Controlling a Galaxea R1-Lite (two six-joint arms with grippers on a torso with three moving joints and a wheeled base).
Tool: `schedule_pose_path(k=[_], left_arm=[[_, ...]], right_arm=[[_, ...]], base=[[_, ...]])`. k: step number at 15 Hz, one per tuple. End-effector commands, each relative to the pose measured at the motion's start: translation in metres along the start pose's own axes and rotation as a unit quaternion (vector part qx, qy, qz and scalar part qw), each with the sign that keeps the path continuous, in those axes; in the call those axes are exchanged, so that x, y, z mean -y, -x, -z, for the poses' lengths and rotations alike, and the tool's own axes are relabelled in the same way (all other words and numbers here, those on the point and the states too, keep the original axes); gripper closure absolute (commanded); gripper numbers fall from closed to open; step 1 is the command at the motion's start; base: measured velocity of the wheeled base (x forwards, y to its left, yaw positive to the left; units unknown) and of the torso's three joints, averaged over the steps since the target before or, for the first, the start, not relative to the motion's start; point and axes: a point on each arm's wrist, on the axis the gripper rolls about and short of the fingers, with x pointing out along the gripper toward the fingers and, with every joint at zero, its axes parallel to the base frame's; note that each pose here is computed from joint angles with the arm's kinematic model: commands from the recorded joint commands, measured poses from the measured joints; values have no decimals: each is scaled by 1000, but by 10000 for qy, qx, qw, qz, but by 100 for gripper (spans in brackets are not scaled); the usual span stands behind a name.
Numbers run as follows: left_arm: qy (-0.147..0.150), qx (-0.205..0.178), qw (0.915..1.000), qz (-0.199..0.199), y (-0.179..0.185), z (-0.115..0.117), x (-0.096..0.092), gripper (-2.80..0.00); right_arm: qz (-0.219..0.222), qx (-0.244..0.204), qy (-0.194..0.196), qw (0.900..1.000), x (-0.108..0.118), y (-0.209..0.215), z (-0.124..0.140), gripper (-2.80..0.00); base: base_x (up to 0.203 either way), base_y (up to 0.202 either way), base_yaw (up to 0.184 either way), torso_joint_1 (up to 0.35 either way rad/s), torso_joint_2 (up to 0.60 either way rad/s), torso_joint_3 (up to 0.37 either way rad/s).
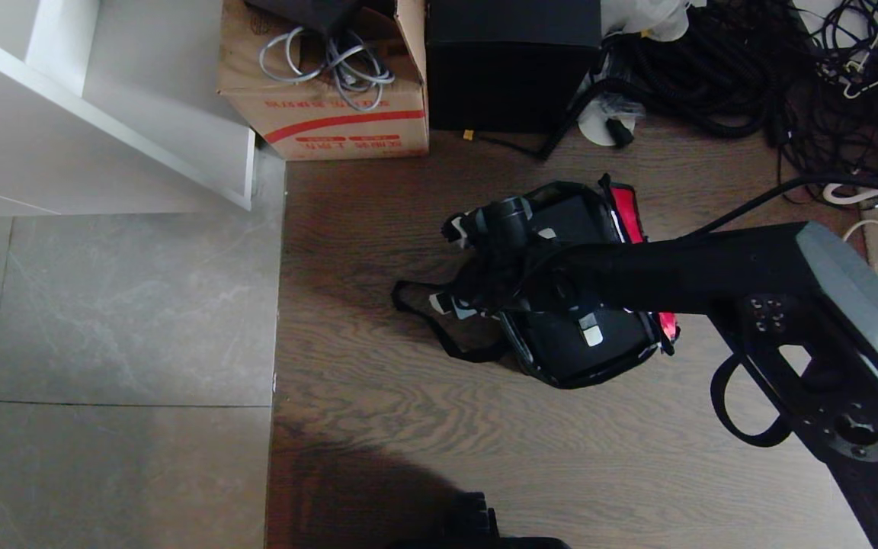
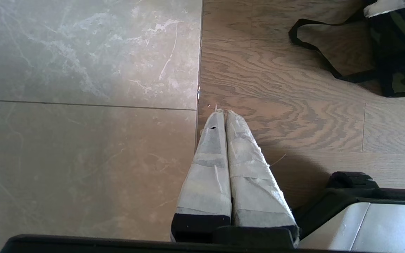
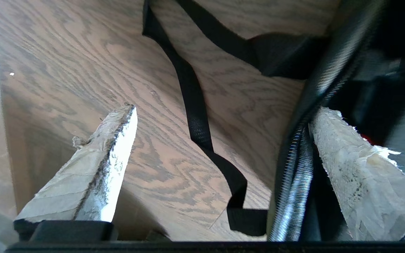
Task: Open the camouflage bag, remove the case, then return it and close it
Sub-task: Close the top of the storage box
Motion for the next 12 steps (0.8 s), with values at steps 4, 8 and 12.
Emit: schedule_pose_path(k=[4,8,12], left_arm=[[-4,1,10000,0,0,0,0,0],[2,1,10000,0,0,0,0,0],[-6,1,10000,0,0,0,0,0]], right_arm=[[103,199,13,9997,-4,-21,11,-280],[139,545,-192,9982,-5,-25,6,-280],[139,1235,-361,9916,1,4,-28,-280]], base=[[0,0,0,0,0,0],[0,0,0,0,0,0],[0,0,0,0,0,0]])
